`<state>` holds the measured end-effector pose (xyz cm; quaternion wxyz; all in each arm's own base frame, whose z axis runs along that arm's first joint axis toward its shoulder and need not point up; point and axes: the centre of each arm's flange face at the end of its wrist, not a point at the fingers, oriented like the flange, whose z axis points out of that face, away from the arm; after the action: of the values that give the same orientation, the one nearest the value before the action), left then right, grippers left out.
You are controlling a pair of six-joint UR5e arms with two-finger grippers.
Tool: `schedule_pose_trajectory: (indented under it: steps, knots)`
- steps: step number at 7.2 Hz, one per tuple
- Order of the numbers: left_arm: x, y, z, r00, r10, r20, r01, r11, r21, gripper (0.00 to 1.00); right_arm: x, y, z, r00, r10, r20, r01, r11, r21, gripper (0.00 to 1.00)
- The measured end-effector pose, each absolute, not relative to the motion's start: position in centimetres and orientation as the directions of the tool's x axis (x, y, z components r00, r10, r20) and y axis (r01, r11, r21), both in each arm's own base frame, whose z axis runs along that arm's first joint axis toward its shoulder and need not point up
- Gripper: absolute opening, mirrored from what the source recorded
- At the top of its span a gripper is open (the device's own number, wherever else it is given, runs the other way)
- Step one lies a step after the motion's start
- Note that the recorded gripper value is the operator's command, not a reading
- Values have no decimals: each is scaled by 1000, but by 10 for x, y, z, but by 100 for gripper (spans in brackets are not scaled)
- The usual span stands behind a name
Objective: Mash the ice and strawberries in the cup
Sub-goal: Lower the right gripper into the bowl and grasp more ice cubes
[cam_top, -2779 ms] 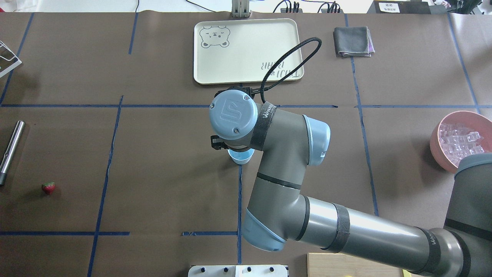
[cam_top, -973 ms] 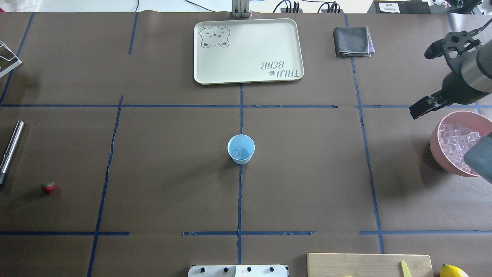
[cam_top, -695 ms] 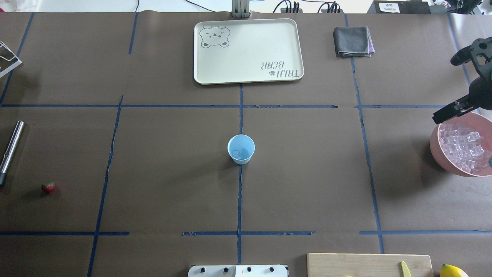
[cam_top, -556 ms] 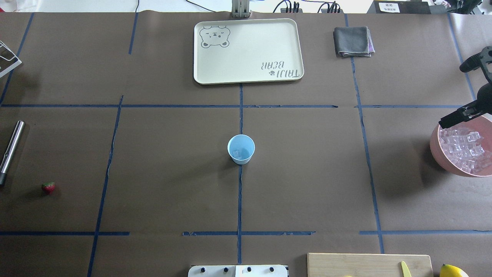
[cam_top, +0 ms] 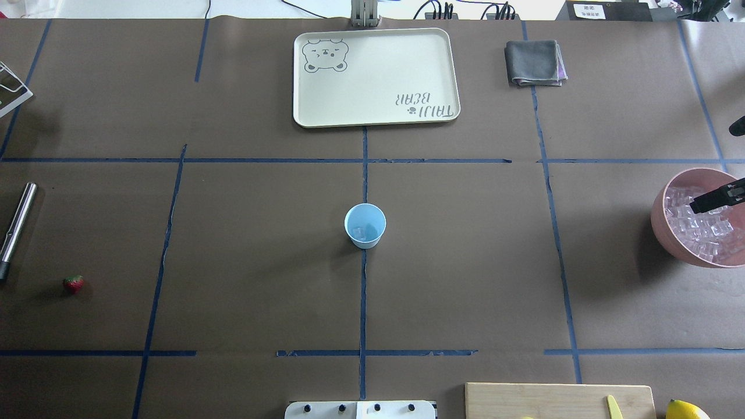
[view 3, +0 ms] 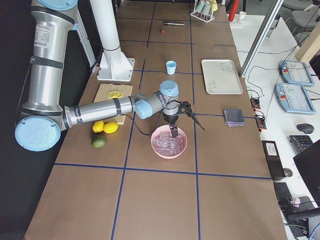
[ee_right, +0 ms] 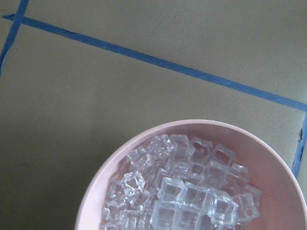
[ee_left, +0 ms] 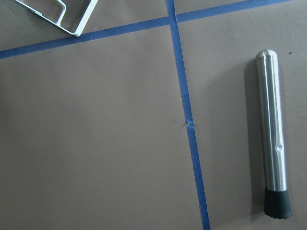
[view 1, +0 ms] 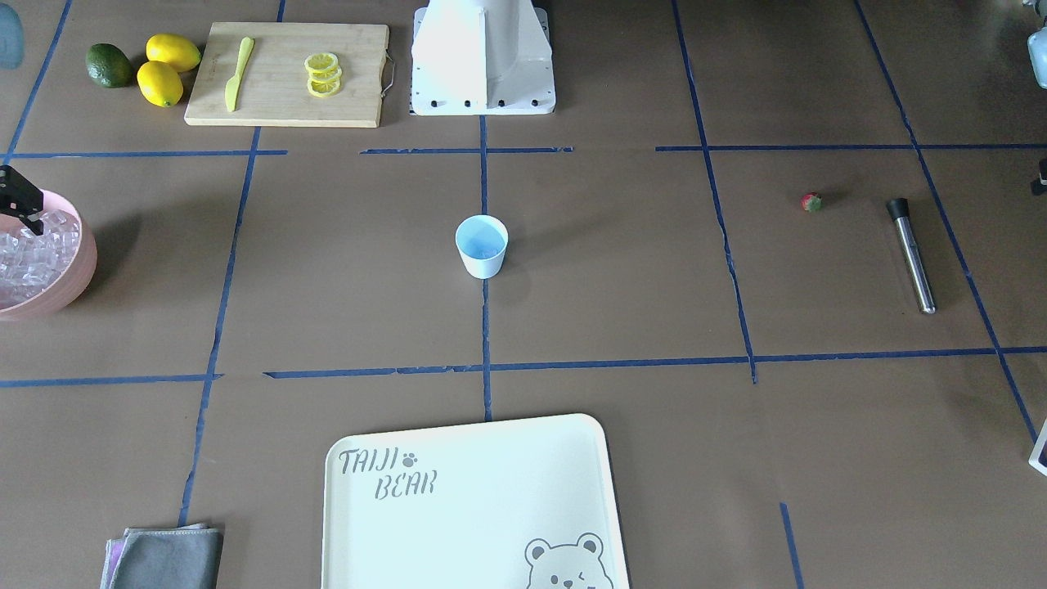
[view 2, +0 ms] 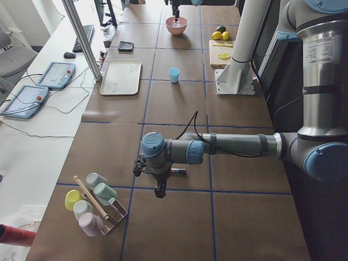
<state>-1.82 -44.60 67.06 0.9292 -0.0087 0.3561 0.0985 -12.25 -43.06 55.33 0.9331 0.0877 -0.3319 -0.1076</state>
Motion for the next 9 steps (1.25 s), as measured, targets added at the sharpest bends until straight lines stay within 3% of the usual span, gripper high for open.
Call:
schedule_pose_trajectory:
  steps: [9]
  knots:
    - [-18,-447,670,727,178,-663,-189,980,56,100,-139,-420,603,779,-284,559,221,959,178,88]
